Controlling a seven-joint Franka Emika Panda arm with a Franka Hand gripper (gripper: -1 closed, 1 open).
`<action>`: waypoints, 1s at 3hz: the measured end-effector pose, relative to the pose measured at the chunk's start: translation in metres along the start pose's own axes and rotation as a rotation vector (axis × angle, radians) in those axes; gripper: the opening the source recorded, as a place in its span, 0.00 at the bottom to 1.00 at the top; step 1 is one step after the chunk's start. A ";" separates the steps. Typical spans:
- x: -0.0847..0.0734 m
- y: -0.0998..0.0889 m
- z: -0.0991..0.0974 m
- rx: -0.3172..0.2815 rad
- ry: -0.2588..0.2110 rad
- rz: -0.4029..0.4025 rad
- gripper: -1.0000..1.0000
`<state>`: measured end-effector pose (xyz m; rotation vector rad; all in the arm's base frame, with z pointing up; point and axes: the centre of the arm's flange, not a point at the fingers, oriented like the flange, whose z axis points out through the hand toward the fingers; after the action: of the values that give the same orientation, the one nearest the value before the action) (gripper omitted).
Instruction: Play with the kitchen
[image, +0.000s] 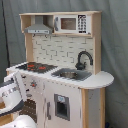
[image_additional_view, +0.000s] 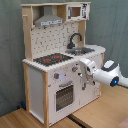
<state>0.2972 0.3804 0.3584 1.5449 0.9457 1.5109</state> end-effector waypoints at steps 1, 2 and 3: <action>-0.022 -0.013 0.018 0.041 -0.030 -0.063 1.00; -0.032 -0.010 0.033 0.056 -0.048 -0.141 1.00; -0.025 -0.008 0.047 0.061 -0.041 -0.189 1.00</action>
<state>0.3439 0.3599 0.3399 1.4781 1.0909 1.3245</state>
